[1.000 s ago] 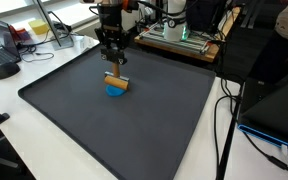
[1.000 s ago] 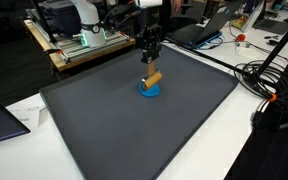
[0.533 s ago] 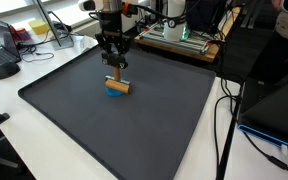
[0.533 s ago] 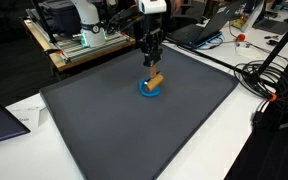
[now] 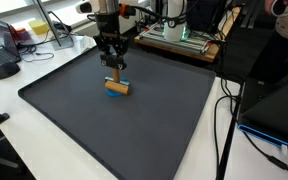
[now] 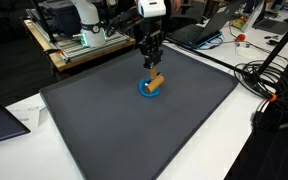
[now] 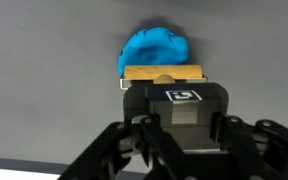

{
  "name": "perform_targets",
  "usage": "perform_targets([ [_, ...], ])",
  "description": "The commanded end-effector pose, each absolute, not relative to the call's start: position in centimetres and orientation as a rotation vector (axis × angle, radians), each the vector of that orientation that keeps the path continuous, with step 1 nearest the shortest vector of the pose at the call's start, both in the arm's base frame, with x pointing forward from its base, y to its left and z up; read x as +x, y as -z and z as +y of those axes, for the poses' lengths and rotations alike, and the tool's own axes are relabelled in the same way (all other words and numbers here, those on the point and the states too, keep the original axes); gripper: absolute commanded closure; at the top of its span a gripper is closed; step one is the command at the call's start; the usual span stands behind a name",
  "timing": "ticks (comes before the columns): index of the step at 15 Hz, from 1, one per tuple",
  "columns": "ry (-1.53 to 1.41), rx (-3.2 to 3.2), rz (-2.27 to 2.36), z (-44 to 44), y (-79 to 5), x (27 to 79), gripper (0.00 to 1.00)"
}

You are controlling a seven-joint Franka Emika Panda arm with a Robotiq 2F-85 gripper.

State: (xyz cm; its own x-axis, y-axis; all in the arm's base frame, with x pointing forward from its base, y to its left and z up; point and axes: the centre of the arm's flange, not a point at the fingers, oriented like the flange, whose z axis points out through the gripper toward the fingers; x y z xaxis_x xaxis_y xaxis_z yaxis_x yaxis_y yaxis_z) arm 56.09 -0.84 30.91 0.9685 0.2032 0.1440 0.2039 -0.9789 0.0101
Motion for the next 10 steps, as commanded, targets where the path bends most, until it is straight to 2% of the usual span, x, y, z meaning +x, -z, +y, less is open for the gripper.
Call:
perform_targets([
  [1, 0.12, -3.071, -0.314, -2.1, -28.4, 56.2, 0.77],
  [10, 0.143, -3.011, -0.273, -2.7, -26.9, 57.3, 0.77],
])
